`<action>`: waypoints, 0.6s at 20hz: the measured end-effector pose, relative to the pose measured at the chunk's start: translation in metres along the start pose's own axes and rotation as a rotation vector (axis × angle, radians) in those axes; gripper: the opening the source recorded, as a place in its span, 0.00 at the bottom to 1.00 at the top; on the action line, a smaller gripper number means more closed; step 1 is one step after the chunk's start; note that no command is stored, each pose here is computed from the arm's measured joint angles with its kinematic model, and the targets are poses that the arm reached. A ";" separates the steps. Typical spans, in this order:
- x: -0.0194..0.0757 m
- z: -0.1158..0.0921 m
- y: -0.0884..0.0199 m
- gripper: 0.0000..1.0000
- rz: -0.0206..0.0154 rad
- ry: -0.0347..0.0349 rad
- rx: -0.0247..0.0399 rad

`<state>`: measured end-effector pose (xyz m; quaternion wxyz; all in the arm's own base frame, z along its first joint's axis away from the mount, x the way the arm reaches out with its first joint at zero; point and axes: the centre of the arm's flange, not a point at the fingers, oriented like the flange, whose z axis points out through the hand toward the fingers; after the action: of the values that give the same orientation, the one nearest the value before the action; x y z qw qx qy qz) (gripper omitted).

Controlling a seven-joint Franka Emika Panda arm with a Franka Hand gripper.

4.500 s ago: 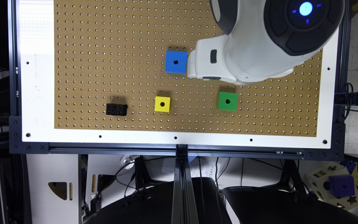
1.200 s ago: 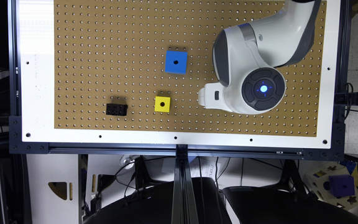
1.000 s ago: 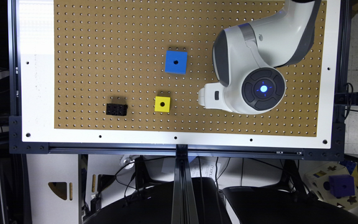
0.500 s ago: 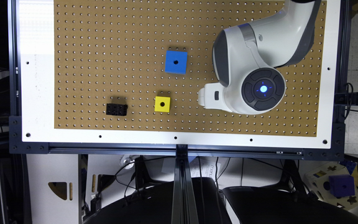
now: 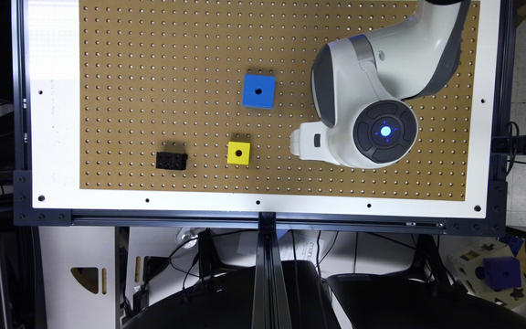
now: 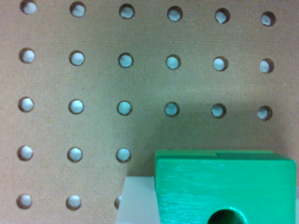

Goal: Pick up green block.

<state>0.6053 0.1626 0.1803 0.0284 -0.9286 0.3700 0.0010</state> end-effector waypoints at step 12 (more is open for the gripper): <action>-0.0001 -0.073 -0.004 0.00 -0.0046 0.0086 -0.0067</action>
<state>0.6069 0.1620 0.2530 0.0237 -0.9295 0.3680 -0.0018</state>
